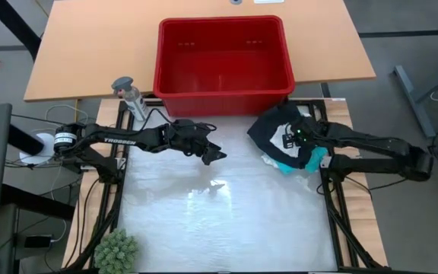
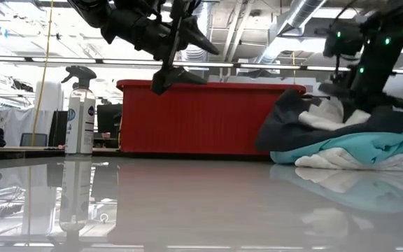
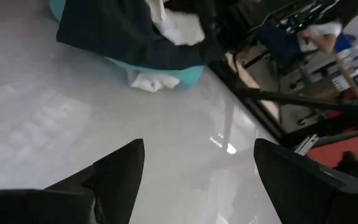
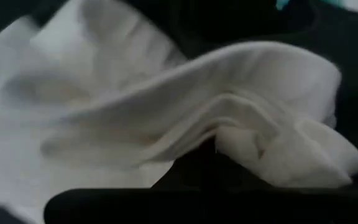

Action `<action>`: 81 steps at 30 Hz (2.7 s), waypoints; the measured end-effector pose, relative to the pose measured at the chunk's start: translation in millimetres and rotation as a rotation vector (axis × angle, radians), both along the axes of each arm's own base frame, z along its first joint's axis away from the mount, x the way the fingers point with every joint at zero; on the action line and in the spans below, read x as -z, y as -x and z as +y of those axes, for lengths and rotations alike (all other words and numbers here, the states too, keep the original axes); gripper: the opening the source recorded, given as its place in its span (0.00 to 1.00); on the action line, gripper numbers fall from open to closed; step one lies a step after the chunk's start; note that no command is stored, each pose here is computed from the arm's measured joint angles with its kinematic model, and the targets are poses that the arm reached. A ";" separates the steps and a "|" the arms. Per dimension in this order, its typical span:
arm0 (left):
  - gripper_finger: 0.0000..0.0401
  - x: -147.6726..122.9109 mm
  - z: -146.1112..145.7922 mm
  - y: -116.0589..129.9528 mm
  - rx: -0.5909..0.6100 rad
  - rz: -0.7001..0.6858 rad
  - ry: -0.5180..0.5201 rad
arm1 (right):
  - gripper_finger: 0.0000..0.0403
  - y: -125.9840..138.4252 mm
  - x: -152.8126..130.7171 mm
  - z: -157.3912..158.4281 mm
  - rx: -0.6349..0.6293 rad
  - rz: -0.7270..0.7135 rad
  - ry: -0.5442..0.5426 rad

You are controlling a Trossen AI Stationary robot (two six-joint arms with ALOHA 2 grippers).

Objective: Fold Laundry from Bin
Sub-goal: Stack the white underwear on top of the blue shorts

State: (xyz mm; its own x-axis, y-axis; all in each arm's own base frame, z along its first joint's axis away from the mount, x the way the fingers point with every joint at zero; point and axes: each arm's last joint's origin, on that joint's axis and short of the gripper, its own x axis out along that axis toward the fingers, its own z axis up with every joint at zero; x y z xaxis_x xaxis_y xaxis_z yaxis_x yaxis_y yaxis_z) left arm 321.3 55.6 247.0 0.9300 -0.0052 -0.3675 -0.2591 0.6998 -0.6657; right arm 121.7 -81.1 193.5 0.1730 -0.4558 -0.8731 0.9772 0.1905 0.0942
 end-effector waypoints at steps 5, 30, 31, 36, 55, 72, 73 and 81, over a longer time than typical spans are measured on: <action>0.73 -0.7 1.5 0.0 -0.018 -0.008 0.022 | 0.04 8.6 15.0 -6.6 0.064 0.004 -0.058; 0.61 -22.7 32.4 -124.7 0.201 -0.339 -0.192 | 0.15 7.9 -93.8 -10.9 0.048 -0.189 0.199; 0.58 -22.1 34.1 -134.6 0.217 -0.351 -0.192 | 0.15 7.8 -93.1 -11.0 0.047 -0.182 0.194; 0.41 -3.8 39.7 -180.4 0.306 -0.362 -0.145 | 0.12 4.0 -92.1 -6.6 0.007 -0.169 0.191; 0.01 79.3 79.0 -242.3 0.252 -0.143 -0.005 | 0.05 -1.0 16.1 -24.1 0.187 0.055 0.035; 0.00 41.5 64.7 -197.0 0.833 0.087 0.403 | 0.04 -35.7 42.3 -7.2 0.159 0.103 0.043; 0.00 28.6 63.7 -189.8 0.845 0.087 0.377 | 0.04 -37.7 42.9 -3.6 0.160 0.092 0.040; 0.00 -49.8 45.2 -110.9 0.844 0.367 -0.032 | 0.04 -53.2 47.8 18.3 0.169 -0.003 0.012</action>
State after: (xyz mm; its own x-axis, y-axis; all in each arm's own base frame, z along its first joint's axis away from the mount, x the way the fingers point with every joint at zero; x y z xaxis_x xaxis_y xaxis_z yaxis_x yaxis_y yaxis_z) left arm 432.2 100.8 296.8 0.4470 -0.6138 -0.6507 0.1548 0.7695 -0.6196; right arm 174.9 -62.8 145.7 0.0955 -0.4890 -0.8670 0.9951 0.0247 0.0956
